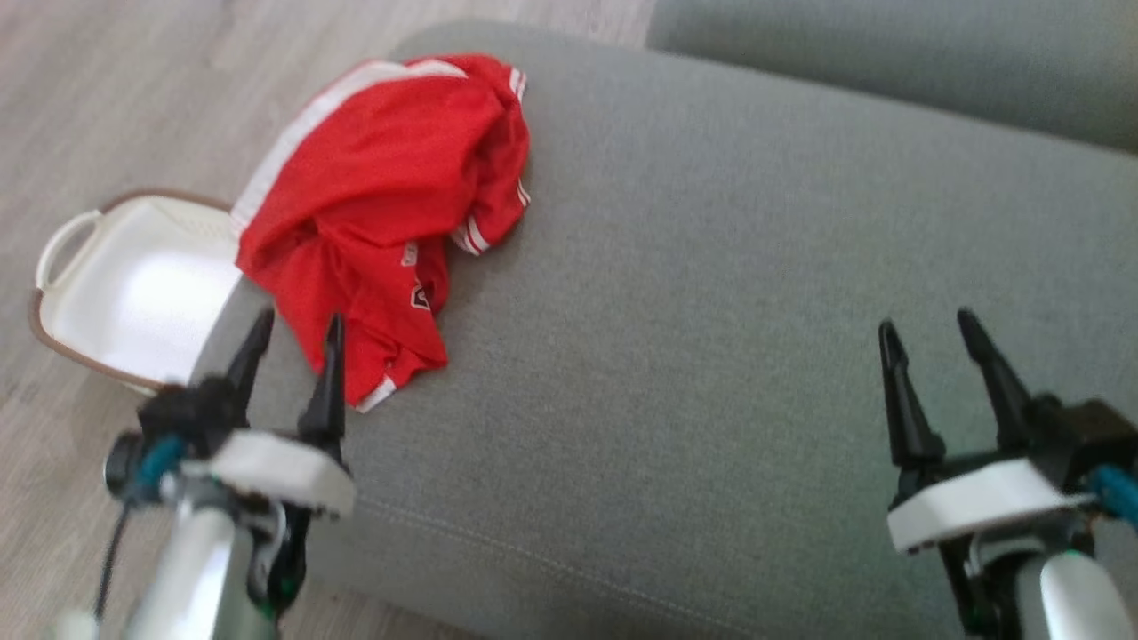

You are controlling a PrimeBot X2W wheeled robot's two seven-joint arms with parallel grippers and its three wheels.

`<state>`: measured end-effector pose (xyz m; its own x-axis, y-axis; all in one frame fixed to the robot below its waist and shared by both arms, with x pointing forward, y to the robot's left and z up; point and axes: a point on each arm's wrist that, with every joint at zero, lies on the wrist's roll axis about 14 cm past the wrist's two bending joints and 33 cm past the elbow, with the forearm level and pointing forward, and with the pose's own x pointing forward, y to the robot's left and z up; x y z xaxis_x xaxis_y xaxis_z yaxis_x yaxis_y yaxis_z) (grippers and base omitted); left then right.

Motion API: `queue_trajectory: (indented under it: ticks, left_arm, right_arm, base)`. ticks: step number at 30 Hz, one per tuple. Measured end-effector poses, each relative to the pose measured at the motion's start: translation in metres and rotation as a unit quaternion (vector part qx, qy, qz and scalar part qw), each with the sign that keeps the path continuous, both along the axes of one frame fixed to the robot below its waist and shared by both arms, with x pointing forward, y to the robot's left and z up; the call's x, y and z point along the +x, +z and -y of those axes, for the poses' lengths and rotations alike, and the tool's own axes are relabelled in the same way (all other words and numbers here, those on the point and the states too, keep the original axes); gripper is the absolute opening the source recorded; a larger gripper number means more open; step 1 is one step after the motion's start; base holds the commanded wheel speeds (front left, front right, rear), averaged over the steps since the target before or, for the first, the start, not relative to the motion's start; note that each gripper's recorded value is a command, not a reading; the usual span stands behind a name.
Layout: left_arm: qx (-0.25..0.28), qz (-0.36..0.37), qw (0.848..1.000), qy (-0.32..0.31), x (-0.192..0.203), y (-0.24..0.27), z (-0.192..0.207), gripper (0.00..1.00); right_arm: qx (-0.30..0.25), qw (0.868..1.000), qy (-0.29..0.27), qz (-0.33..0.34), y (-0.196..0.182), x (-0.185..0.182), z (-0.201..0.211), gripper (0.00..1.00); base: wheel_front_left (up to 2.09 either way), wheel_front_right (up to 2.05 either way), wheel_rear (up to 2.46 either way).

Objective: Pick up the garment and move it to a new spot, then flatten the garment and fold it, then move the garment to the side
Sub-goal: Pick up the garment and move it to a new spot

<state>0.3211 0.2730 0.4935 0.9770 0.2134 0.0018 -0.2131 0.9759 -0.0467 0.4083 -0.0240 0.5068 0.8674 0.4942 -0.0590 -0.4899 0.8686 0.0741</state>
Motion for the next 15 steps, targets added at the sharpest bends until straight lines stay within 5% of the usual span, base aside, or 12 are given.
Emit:
queue_trajectory:
  ticks: [15]
  left_arm:
    - [-0.02, -0.152, 0.988, -0.028, 0.135, -0.041, -0.042, 1.0]
  right_arm:
    - [-0.031, 0.998, -0.014, -0.044, -0.048, 0.061, 0.019, 1.0]
  base:
    - [0.0, 0.0, 0.0]
